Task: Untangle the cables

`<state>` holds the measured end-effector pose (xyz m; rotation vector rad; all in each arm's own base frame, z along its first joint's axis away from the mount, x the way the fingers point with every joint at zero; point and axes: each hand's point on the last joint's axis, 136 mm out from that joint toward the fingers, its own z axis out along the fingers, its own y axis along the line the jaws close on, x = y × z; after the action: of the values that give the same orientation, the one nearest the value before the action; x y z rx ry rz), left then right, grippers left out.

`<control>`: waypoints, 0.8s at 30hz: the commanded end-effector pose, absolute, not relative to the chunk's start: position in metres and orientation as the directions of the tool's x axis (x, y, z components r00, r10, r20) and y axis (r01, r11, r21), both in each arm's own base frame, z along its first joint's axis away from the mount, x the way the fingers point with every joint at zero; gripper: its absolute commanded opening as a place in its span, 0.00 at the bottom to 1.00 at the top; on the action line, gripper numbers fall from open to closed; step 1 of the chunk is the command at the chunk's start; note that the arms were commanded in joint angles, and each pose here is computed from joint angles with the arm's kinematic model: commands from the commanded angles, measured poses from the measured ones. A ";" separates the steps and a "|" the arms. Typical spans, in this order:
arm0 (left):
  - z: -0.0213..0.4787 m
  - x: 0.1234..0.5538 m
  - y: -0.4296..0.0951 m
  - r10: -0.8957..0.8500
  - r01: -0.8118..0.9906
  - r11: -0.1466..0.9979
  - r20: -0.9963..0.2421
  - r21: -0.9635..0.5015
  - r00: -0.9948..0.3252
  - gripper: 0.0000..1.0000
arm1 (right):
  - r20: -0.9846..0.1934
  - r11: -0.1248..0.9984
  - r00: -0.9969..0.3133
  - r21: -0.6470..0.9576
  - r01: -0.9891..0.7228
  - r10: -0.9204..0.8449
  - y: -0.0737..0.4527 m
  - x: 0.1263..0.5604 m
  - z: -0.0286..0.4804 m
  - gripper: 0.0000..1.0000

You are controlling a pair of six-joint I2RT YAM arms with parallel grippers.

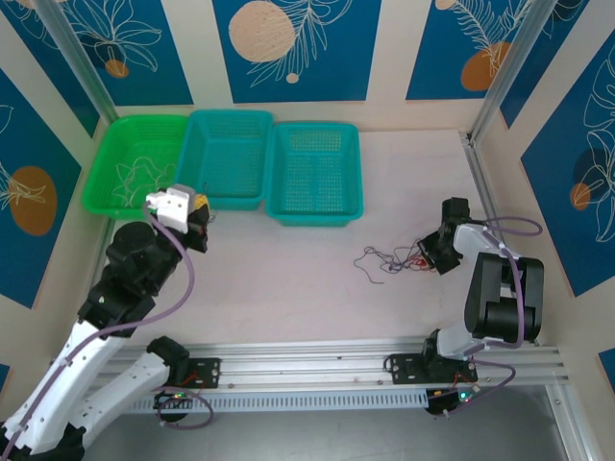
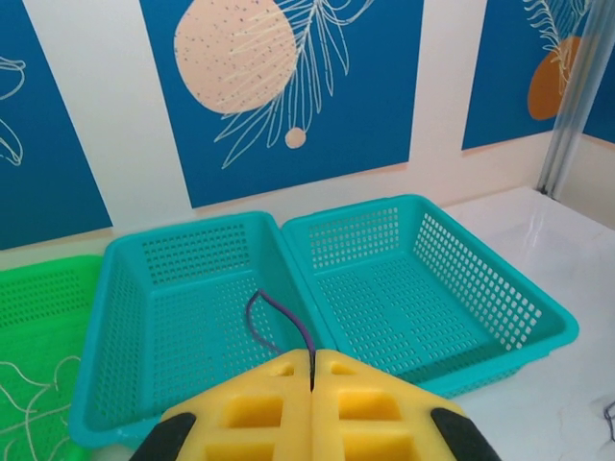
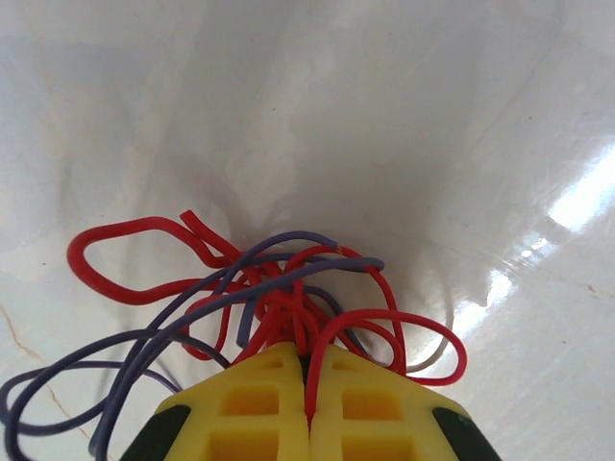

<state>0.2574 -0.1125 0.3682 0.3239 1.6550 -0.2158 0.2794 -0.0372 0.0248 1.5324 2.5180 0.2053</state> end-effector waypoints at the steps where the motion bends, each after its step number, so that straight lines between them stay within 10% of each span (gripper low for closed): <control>1: 0.399 0.274 -0.110 0.097 0.315 0.945 -0.995 0.086 -0.020 0.00 | -0.042 0.494 -0.499 0.228 0.839 0.866 -0.023 0.267 0.025 0.00; 23: 0.403 0.519 -0.085 -0.079 0.343 0.932 -0.990 -0.115 -0.117 0.00 | -0.175 0.594 -0.598 0.501 0.630 0.782 0.023 0.239 0.133 0.00; 24: 0.396 0.526 -0.084 -0.077 0.334 0.935 -0.988 -0.117 -0.133 0.13 | -0.178 0.594 -0.600 0.513 0.619 0.779 0.025 0.238 0.138 0.00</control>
<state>0.5134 -0.0847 0.3879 0.2024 1.6981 -0.3176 0.2502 0.0153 0.1316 1.1600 2.3980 0.5256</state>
